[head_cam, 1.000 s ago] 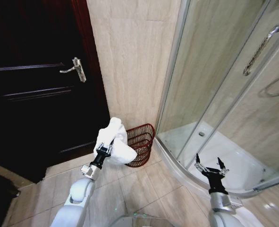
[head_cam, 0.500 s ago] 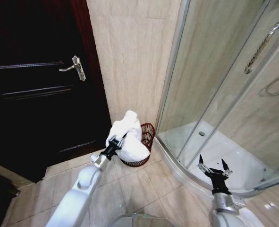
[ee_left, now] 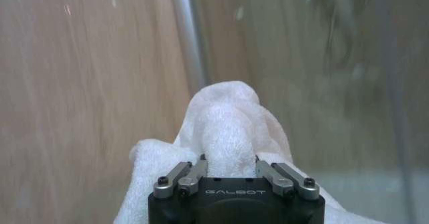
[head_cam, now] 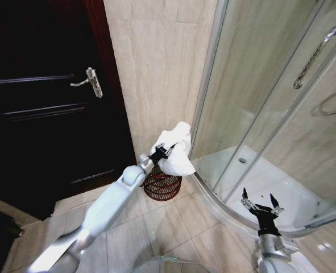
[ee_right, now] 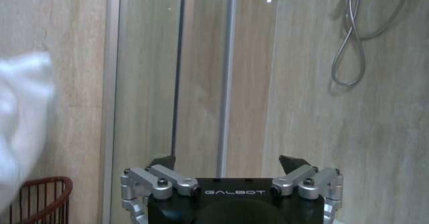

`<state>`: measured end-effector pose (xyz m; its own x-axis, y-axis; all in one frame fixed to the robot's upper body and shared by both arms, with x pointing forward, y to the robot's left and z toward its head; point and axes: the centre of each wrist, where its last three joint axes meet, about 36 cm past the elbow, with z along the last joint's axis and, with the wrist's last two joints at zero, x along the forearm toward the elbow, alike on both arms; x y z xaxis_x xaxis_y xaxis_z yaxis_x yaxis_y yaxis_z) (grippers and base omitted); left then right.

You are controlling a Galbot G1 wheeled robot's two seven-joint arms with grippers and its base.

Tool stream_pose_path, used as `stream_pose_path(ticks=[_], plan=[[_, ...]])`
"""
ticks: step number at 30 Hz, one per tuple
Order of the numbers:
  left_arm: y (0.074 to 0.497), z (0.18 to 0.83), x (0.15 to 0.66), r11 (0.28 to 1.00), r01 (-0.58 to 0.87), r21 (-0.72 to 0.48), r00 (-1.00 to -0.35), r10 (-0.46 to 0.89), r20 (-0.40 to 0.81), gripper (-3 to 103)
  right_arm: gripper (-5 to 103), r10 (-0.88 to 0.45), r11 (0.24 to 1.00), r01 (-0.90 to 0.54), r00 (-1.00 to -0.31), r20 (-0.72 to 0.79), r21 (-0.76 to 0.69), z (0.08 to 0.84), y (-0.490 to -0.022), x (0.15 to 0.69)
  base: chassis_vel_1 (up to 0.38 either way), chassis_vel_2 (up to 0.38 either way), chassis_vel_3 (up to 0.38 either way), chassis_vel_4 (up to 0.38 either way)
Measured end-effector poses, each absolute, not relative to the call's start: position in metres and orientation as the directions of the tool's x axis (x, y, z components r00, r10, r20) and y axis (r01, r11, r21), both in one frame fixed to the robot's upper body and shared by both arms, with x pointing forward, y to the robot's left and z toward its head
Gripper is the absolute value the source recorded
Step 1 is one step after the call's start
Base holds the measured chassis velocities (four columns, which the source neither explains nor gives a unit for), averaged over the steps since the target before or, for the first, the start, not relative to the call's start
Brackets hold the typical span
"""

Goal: Discard the used towel into the hamper.

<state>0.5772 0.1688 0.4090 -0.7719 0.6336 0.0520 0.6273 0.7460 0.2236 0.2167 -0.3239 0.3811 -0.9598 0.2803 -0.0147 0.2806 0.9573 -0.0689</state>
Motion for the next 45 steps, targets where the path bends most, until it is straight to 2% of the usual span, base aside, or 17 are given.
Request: stream_pose_path(ticks=[3,4,7,9,13,18,23,26,28,31,34,36,37,40,41,43,45], plan=[[0.167,0.391,0.603,0.741,0.604,0.293,-0.796,0.582,0.167,24,100,0.283,0.958,0.282,-0.959,-0.001,-0.051,0.378,-0.320,0.211,0.000,0.000,0.000,0.000],[0.167,0.391,0.603,0.741,0.604,0.293,-0.796,0.582,0.167,24,100,0.283,0.958,0.282,-0.959,-0.001,-0.051,0.378,-0.320,0.211,0.000,0.000,0.000,0.000],[0.169,0.377,0.632,0.692,0.591,0.415,-0.801,0.563,0.202,24,100,0.288,0.957,0.287,-0.958,0.001,-0.047,0.373,-0.320,0.207,0.000,0.000,0.000,0.000],[0.170,0.376,0.638,0.667,0.605,0.435,-0.790,0.571,0.222,24,100,0.290,0.956,0.290,-0.957,0.002,-0.047,0.371,-0.321,0.206,0.000,0.000,0.000,0.000],[0.172,0.365,0.647,0.551,0.691,0.467,-0.719,0.589,0.369,24,100,0.307,0.951,0.306,-0.952,0.000,-0.046,0.371,-0.325,0.201,0.000,0.000,0.000,0.000],[0.174,0.357,0.648,0.446,0.765,0.466,-0.639,0.618,0.458,24,100,0.318,0.947,0.318,-0.948,-0.005,-0.048,0.374,-0.329,0.197,0.000,0.000,0.000,0.000],[0.176,0.361,0.650,0.399,0.791,0.463,-0.604,0.629,0.489,22,100,0.320,0.946,0.320,-0.947,-0.011,-0.046,0.377,-0.329,0.196,0.000,0.000,0.000,0.000],[0.175,0.369,0.651,0.397,0.799,0.452,-0.596,0.627,0.502,38,100,0.323,0.945,0.323,-0.946,-0.014,-0.043,0.377,-0.327,0.197,0.000,0.000,0.000,0.000],[0.175,0.371,0.652,0.401,0.800,0.447,-0.596,0.626,0.503,38,100,0.324,0.945,0.324,-0.946,-0.014,-0.044,0.377,-0.326,0.197,0.000,0.000,0.000,0.000],[0.178,0.378,0.656,0.409,0.821,0.398,-0.568,0.654,0.499,54,100,0.326,0.944,0.326,-0.945,-0.013,-0.042,0.377,-0.324,0.197,0.000,0.000,0.000,0.000],[0.180,0.385,0.657,0.414,0.834,0.366,-0.551,0.667,0.501,59,100,0.328,0.944,0.328,-0.945,-0.013,-0.041,0.377,-0.323,0.196,0.000,0.000,0.000,0.000],[0.181,0.393,0.658,0.431,0.839,0.333,-0.545,0.673,0.501,70,100,0.329,0.944,0.329,-0.944,-0.012,-0.040,0.377,-0.323,0.196,0.000,0.000,0.000,0.000],[0.181,0.393,0.658,0.431,0.839,0.333,-0.545,0.673,0.501,70,100,0.329,0.944,0.329,-0.944,-0.012,-0.040,0.377,-0.323,0.196,0.000,0.000,0.000,0.000],[0.186,0.413,0.660,0.454,0.853,0.256,-0.519,0.693,0.501,86,100,0.330,0.943,0.330,-0.944,-0.012,-0.036,0.377,-0.322,0.197,0.000,0.000,0.000,0.000],[0.186,0.413,0.660,0.454,0.853,0.256,-0.519,0.693,0.501,86,100,0.330,0.943,0.330,-0.944,-0.012,-0.036,0.377,-0.322,0.197,0.000,0.000,0.000,0.000],[0.189,0.417,0.659,0.462,0.849,0.254,-0.525,0.696,0.490,97,100,0.330,0.943,0.330,-0.944,-0.012,-0.030,0.377,-0.320,0.198,0.000,0.000,0.000,0.000],[0.191,0.418,0.658,0.467,0.846,0.257,-0.531,0.695,0.484,98,100,0.329,0.944,0.329,-0.944,-0.012,-0.029,0.377,-0.319,0.198,0.000,0.000,0.000,0.000]])
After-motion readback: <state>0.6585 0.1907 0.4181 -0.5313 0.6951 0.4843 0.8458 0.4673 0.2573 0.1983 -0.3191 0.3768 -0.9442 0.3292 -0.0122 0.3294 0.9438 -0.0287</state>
